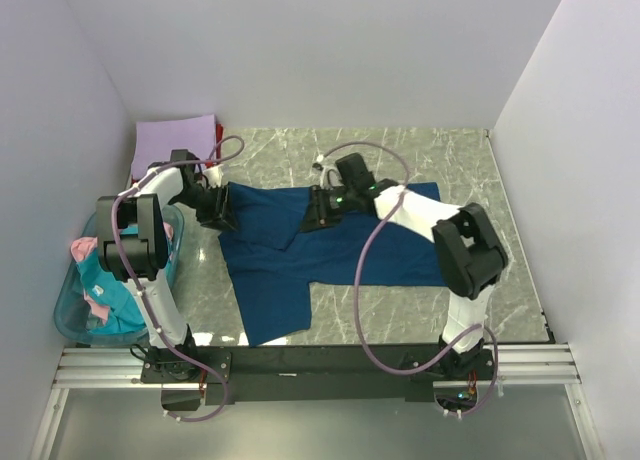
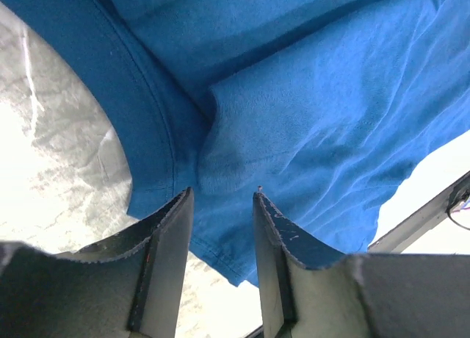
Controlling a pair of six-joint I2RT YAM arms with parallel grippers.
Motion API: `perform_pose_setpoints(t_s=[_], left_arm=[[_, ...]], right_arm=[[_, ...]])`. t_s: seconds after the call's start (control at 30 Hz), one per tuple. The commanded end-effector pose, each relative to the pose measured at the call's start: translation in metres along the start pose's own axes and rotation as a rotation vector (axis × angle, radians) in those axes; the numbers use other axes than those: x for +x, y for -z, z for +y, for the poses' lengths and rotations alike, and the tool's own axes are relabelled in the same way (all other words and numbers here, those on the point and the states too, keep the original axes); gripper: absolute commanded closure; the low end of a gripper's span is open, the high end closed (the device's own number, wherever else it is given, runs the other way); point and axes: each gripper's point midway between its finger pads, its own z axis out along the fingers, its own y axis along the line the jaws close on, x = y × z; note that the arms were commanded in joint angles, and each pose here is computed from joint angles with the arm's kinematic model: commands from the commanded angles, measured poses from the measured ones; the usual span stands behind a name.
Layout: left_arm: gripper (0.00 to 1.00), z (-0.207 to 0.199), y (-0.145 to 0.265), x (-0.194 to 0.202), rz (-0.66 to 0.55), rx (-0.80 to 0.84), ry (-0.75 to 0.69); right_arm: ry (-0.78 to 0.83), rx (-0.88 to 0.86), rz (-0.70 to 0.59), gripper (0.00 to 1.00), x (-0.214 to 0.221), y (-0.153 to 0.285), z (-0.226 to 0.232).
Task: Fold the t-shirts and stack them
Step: Fold the tshirt
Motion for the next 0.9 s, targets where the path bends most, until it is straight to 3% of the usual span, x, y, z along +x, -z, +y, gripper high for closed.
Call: perform_pose_setpoints(t_s=[0.0,0.27,0.4,0.87], left_arm=[[0.57,-0.006,-0.001,-0.007,-0.034,0.033,-0.004],[0.57,-0.002,-0.010,-0.005,-0.023,0.032,0.009],[0.57,-0.001,-0.012,-0.004,-0.019,0.038,0.011],[0.57,-0.001,-0.015,-0.001,-0.016,0.046,0.014]], right_arm=[[-0.141,-0.035,-0.091,0.68,-0.016,-0.033,0.004],[-0.280,-0.007,-0.105,0.60,0.002,-0.065,-0.009],[-0.312,0.044,-0.106,0.51,0.009,-0.072,-0.017],[-0.336,0.138,-0.117,0.52,0.007,-0.099,-0.025]])
